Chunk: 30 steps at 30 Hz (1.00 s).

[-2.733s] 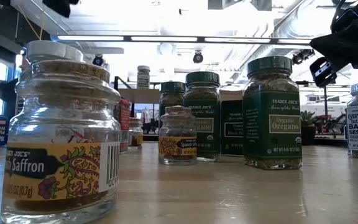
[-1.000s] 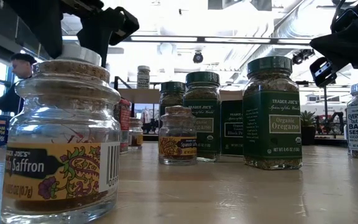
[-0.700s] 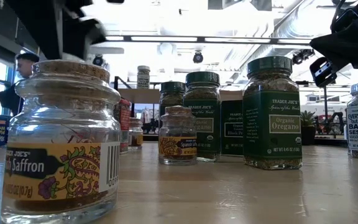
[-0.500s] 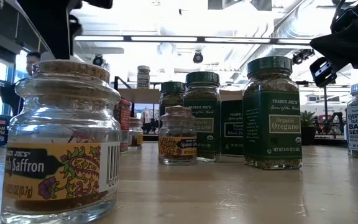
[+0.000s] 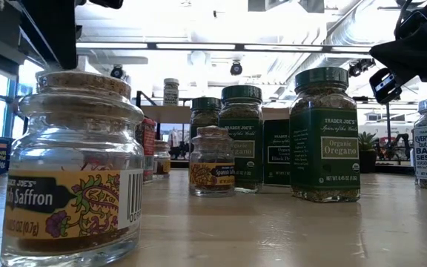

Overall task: Shelf spices
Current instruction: Put the left white seasoning bottle on the shelf aligned with the other white seasoning bottle

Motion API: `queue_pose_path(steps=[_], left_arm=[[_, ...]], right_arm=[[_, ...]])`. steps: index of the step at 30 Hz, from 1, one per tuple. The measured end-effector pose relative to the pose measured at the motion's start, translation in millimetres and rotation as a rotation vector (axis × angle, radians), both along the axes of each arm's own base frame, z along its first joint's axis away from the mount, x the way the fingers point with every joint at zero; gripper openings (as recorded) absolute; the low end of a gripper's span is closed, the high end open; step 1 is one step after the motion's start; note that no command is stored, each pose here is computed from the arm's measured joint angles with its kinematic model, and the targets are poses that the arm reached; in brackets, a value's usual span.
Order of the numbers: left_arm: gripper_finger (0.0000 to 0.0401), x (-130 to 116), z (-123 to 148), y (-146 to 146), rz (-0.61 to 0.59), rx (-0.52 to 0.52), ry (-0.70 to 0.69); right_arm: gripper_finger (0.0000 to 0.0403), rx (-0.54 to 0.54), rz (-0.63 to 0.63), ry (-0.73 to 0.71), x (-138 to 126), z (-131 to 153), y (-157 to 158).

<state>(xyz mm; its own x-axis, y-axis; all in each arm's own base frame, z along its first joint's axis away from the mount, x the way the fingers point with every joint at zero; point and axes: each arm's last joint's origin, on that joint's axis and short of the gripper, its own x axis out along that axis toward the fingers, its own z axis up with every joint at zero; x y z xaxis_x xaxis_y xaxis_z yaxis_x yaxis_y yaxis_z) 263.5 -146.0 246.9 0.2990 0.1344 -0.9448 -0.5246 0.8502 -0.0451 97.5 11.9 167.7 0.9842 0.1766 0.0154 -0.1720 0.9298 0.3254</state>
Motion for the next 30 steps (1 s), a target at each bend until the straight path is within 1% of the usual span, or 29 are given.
queue_pose_path(steps=[5,9,11,13,15,17,19,21,23,25,30], left_arm=[[0.0287,-0.2,-0.1,-0.3,-0.009,-0.009,0.008],[0.0307,-1.2,0.1,-0.8,-0.120,-0.045,0.056],[0.0309,-3.9,2.4,0.4,-0.216,-0.057,0.089],[0.0309,-8.9,5.3,1.0,-0.331,-0.036,0.121],[0.0310,-15.4,5.4,-3.4,-0.487,0.031,0.153],[0.0310,-22.2,3.6,-10.6,-0.644,0.127,0.169],[0.0310,-26.1,-2.9,-14.8,-0.778,0.219,0.169],[0.0310,-27.1,-10.5,-18.0,-0.866,0.267,0.158],[0.0310,-27.1,-18.2,-18.8,-0.883,0.274,0.139],[0.0310,-26.9,-23.5,-18.6,-0.879,0.260,0.131],[0.0310,-21.1,-25.6,-13.4,-0.806,0.230,0.103]], right_arm=[[0.0000,0.000,0.000,0.000,0.0,0.0,0.0],[0.0000,0.000,0.000,0.001,0.0,-0.1,0.0],[0.0000,0.000,0.000,0.000,0.0,0.0,0.0],[0.0000,0.000,0.000,0.000,0.0,0.0,0.0],[0.0000,0.000,0.000,0.000,0.0,0.0,0.0],[0.0000,0.000,0.000,0.000,0.0,0.0,0.0],[0.0000,0.000,0.000,0.000,0.0,0.0,0.0],[0.0000,0.000,0.000,0.000,0.0,0.0,0.0],[0.0000,0.000,0.000,0.000,0.0,0.0,0.0],[0.0000,0.000,0.000,0.000,0.0,0.0,0.0],[0.0000,0.000,0.000,0.001,0.0,-0.1,0.0]])
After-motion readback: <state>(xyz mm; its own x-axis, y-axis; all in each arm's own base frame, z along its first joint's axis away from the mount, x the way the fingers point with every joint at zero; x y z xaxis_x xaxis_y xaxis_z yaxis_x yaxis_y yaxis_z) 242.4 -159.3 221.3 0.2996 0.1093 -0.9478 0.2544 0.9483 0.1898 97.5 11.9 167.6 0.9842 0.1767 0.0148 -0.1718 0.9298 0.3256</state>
